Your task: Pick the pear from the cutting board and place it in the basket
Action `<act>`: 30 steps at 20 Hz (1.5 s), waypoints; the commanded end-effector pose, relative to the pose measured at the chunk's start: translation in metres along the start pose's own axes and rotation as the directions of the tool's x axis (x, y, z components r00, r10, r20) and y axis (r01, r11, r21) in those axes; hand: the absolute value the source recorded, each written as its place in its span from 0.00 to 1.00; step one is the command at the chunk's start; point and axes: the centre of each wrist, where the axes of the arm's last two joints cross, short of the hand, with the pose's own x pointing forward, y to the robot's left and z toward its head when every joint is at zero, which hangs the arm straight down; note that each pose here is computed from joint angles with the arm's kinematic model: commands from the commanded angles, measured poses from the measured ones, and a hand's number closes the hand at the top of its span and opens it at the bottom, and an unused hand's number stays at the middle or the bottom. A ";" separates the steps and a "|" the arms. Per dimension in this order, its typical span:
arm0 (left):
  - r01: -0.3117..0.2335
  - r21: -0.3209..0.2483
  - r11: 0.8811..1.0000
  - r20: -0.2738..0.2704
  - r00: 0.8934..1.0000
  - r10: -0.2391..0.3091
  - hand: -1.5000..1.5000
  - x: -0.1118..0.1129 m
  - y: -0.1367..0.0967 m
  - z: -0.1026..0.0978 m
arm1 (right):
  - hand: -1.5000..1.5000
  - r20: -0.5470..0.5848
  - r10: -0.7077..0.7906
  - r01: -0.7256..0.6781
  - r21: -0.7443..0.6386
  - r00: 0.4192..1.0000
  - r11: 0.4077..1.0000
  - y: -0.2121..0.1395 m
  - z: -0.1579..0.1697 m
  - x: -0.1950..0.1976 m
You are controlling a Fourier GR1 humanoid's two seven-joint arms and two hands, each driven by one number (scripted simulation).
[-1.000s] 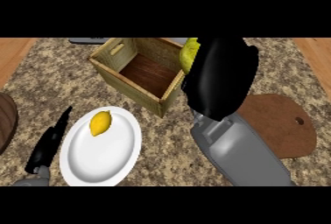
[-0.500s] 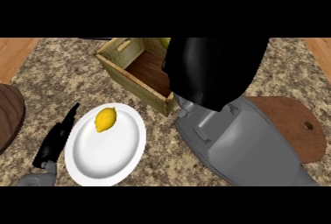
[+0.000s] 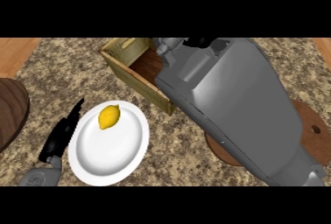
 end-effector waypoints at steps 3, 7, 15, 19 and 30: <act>0.007 -0.025 1.000 0.026 1.000 -0.007 0.50 0.014 0.005 -0.006 | 1.00 -0.261 0.078 -0.057 0.084 0.962 0.995 -0.003 -0.018 0.031; 0.010 -0.005 1.000 0.026 1.000 -0.010 0.50 0.011 0.011 -0.003 | 1.00 -0.306 0.121 -0.092 0.109 0.944 0.990 0.023 -0.030 0.031; 0.002 -0.008 1.000 0.024 1.000 -0.002 0.50 0.005 0.001 -0.004 | 0.00 -0.368 0.158 -0.106 0.156 0.916 0.982 0.064 -0.044 0.025; 0.018 -0.002 1.000 0.023 1.000 -0.018 0.50 0.012 -0.005 -0.009 | 0.00 -0.382 0.089 -0.047 0.120 0.920 0.992 0.071 -0.045 0.028; -0.009 0.019 1.000 -0.007 1.000 0.009 0.50 0.003 0.004 -0.003 | 0.00 -0.417 -0.173 0.127 -0.138 0.892 0.982 0.048 -0.060 0.027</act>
